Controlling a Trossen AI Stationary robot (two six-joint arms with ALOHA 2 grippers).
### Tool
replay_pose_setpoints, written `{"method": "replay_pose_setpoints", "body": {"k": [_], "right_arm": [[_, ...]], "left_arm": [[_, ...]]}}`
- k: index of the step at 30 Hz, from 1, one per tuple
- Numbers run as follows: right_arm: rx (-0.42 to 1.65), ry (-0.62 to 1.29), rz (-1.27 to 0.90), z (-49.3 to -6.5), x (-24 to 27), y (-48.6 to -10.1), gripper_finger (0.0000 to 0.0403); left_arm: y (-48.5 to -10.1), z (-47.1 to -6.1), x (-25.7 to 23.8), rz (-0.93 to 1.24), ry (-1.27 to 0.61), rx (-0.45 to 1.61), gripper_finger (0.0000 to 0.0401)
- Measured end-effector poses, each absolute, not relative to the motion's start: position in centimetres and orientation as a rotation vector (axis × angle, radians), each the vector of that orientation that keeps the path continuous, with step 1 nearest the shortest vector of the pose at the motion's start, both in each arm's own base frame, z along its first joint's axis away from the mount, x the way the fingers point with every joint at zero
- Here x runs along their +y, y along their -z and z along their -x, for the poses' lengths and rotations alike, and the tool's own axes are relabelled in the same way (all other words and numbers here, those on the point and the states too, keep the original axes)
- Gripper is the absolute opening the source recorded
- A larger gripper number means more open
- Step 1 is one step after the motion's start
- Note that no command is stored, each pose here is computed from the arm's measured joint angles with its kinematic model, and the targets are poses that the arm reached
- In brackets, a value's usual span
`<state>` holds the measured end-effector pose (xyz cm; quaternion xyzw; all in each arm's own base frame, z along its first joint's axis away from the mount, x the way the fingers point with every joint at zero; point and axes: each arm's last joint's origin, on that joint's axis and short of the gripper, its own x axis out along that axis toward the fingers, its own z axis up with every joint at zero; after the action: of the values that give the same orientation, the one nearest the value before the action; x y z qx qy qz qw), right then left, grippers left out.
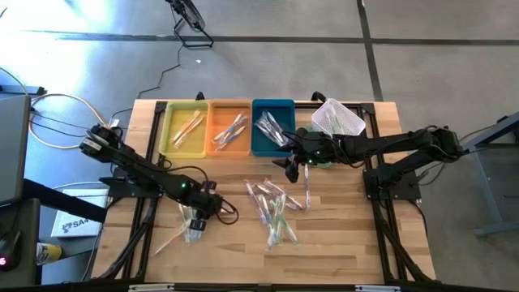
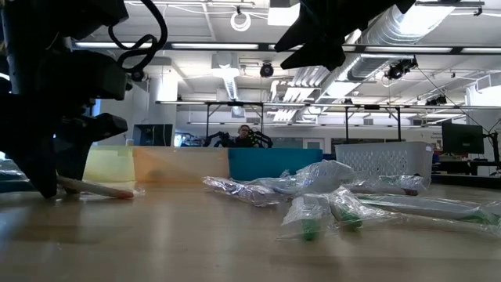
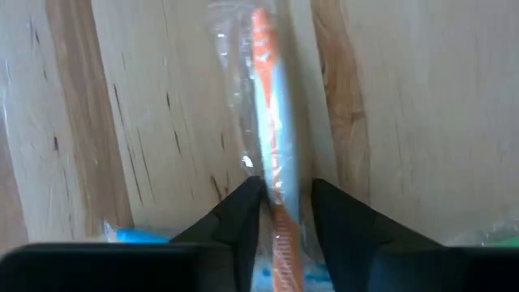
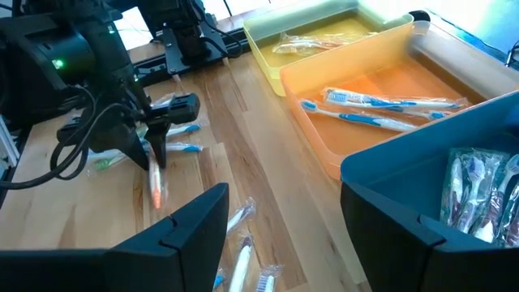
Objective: Pick & Place Toothbrushes
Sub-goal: Put the yellow toothbrush into the yellow bin
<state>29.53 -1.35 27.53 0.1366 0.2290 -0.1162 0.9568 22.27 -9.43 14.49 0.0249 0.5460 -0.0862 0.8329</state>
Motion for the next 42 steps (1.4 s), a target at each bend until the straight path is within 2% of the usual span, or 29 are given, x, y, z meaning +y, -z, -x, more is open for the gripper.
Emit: {"method": "replay_pose_setpoints", "body": {"k": [7, 13, 20, 28, 34, 42], "right_arm": [[0.465, 0.236, -0.277, -29.5, -1.4, -27.5, 0.0231], [0.484, 0.227, -0.269, -29.5, -1.3, -27.4, 0.0231], [0.496, 0.135, -0.25, -29.4, -1.1, -27.4, 0.0231], [0.468, 0.047, -0.27, -28.6, -0.8, -28.7, 0.0231], [0.438, -0.005, -0.274, -27.3, -0.6, -30.0, 0.0231], [0.37, -0.036, -0.176, -26.1, -0.6, -31.6, 0.0231]], "left_arm": [[-14.6, -22.4, -9.5, -0.048, 0.186, 1.14, 0.0017], [-15.2, -22.7, -9.6, -0.04, 0.186, 1.118, 0.0027], [-17.8, -23.3, -8.9, -0.134, 0.175, 1.094, 0.0015], [-23.5, -24.5, -4.9, -0.26, 0.102, 0.993, 0.0019], [-28.8, -25.3, -0.7, -0.341, 0.015, 0.816, 0.0019], [-37.1, -25.1, 3.7, -0.414, -0.079, 0.554, 0.0019]]}}
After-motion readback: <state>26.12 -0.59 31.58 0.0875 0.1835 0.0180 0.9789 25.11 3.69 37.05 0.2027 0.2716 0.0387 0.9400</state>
